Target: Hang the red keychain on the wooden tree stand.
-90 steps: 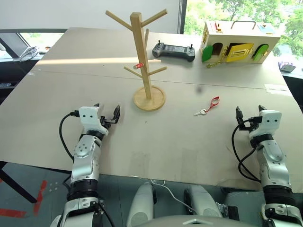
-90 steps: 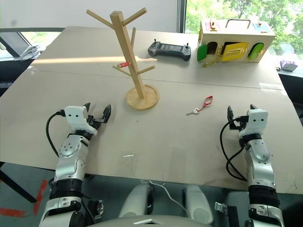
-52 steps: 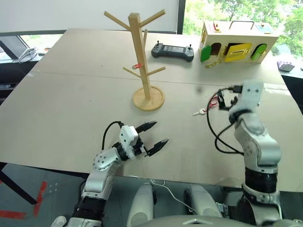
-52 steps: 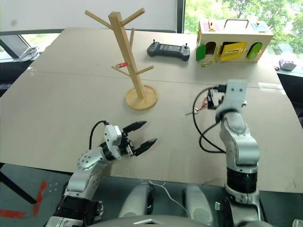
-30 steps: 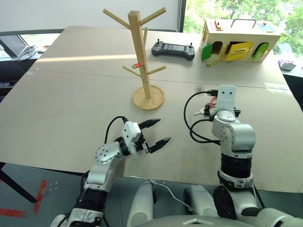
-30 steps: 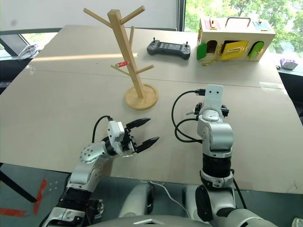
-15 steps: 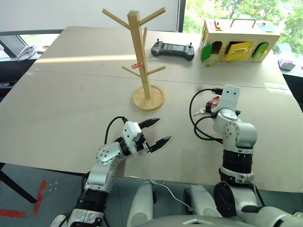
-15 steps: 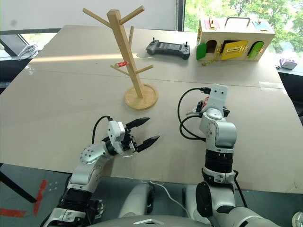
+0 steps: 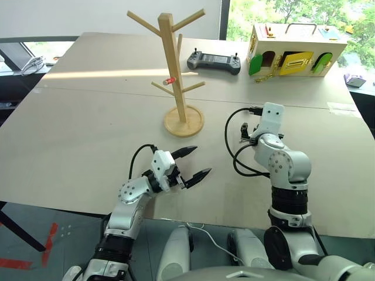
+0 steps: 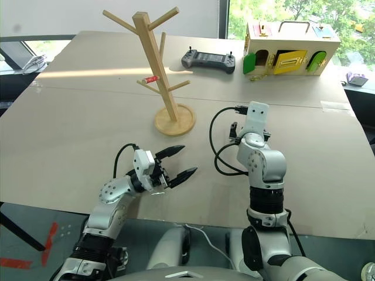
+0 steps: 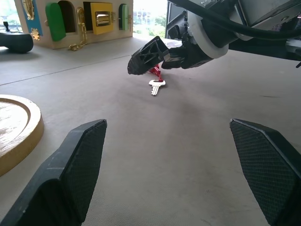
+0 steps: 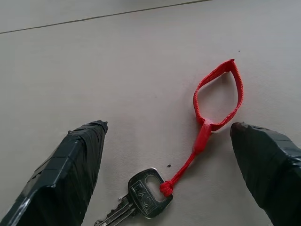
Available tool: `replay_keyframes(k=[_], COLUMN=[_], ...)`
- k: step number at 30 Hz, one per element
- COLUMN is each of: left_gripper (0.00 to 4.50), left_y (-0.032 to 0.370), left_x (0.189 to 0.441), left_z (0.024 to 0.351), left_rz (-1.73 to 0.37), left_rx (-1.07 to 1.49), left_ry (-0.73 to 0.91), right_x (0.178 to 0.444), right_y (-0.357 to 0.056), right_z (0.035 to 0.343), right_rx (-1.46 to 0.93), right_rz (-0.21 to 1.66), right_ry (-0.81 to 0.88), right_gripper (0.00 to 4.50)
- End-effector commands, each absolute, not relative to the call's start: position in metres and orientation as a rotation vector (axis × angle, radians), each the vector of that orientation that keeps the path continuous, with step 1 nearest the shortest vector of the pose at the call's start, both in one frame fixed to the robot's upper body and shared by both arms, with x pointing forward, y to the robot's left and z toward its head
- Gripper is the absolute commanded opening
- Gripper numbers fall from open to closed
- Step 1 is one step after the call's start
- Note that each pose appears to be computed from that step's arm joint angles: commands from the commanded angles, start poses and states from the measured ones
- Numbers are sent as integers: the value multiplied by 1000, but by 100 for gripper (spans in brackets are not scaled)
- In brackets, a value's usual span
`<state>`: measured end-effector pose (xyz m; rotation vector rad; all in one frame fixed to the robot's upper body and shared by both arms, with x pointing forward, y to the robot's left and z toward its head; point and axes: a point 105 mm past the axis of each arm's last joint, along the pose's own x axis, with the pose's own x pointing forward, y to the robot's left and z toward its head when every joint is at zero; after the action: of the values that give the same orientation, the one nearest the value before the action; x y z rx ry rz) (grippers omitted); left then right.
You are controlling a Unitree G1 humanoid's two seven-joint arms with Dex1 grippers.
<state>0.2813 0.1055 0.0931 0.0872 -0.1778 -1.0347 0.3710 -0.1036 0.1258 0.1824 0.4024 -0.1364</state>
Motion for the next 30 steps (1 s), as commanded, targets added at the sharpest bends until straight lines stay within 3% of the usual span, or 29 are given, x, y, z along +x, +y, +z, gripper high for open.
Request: replay_keyframes(k=[1, 2, 5, 11, 13, 18, 22, 27, 30], left_gripper=[437, 437, 450, 450, 450, 450, 450, 450, 450], left_y=[102, 101, 101, 100, 100, 100, 101, 110, 115], left_x=[279, 278, 278, 278, 279, 279, 281, 285, 282], left_z=[108, 107, 108, 109, 109, 110, 112, 118, 129], left_rz=[-1043, -1042, -1041, -1036, -1034, -1032, -1004, -878, -776], left_rx=[115, 115, 116, 117, 117, 117, 106, 65, 30], left_ry=[-241, -241, -241, -244, -245, -247, -258, -299, -355], right_x=[370, 370, 369, 369, 370, 370, 372, 365, 341], right_y=[-57, -58, -61, -65, -66, -67, -74, -90, -87], right_z=[143, 142, 138, 137, 137, 138, 151, 185, 219], right_rx=[275, 276, 278, 283, 284, 286, 273, 114, -5], right_rz=[-25, -28, -46, -71, -75, -77, -27, 235, 496], right_ry=[392, 395, 410, 412, 410, 402, 301, 28, -149], right_gripper=[450, 450, 371, 78, 5, 5, 5, 5, 5])
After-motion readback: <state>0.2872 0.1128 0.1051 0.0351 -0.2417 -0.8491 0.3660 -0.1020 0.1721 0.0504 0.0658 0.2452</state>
